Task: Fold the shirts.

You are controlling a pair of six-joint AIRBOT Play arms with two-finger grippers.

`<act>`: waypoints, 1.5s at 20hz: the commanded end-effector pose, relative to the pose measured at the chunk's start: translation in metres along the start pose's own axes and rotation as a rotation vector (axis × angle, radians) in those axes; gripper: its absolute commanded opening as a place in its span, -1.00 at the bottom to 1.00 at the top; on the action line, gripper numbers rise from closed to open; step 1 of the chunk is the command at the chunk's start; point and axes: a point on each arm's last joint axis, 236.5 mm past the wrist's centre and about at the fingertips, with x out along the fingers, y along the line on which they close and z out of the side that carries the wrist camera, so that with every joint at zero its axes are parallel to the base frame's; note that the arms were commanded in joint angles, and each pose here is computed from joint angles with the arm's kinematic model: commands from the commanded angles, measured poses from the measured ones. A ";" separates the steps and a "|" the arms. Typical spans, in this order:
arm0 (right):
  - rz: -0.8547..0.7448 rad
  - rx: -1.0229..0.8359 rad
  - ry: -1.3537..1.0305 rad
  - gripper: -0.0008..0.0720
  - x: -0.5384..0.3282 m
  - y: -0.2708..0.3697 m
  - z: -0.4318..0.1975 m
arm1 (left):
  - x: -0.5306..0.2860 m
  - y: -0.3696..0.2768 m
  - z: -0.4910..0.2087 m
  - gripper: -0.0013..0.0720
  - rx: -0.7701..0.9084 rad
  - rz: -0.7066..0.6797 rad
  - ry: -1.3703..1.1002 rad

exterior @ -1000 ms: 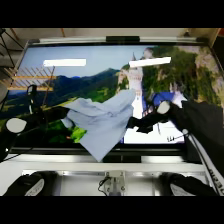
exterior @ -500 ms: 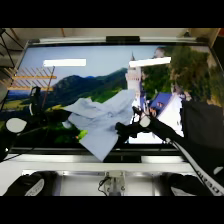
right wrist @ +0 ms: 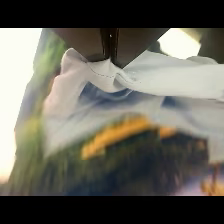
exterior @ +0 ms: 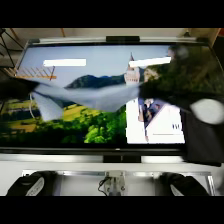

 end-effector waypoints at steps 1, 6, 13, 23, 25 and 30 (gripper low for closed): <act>-0.062 -0.237 -0.718 -0.82 -0.220 0.043 0.156 | -0.133 -0.059 0.100 -0.86 0.135 0.026 -0.308; -0.030 -0.262 -0.851 -0.82 -0.325 0.073 0.151 | -0.219 -0.102 0.136 -0.86 0.122 0.012 -0.550; -0.340 -0.214 -0.232 -0.82 -0.205 -0.025 0.071 | -0.105 -0.060 0.010 -0.86 -0.104 -0.032 0.076; -0.521 -0.259 0.297 -0.82 0.094 -0.176 -0.056 | 0.130 0.056 -0.210 -0.86 -0.506 -0.014 0.529; -0.505 -0.279 0.207 -0.82 0.137 -0.184 -0.042 | 0.165 0.075 -0.185 -0.86 -0.578 -0.044 0.481; -0.446 -0.098 0.053 -0.82 0.192 -0.192 -0.028 | 0.237 0.113 -0.129 -0.86 -0.587 -0.108 0.415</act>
